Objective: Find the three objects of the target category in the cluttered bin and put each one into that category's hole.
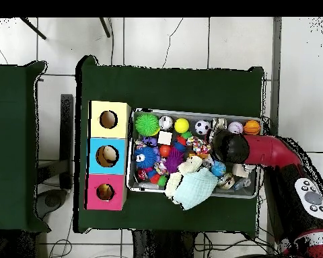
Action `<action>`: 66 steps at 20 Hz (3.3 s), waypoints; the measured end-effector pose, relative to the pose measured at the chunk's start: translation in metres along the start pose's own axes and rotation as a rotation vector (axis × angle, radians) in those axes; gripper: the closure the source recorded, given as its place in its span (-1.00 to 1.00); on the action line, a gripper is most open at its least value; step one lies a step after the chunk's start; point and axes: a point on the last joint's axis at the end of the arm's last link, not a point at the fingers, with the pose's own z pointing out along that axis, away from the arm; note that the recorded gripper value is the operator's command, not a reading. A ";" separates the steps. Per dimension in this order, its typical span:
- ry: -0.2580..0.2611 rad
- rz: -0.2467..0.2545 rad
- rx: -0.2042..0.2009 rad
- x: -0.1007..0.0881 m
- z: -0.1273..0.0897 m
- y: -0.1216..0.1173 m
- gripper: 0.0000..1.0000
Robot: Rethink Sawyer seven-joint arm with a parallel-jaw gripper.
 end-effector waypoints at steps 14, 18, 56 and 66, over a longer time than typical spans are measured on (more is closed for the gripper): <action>0.004 0.059 -0.010 -0.008 -0.011 0.056 -1.00; -0.011 0.021 -0.053 -0.017 -0.011 0.032 -1.00; -0.005 -0.625 -0.278 -0.032 -0.015 0.070 -1.00; -0.030 -0.632 -0.258 -0.034 -0.016 0.049 -1.00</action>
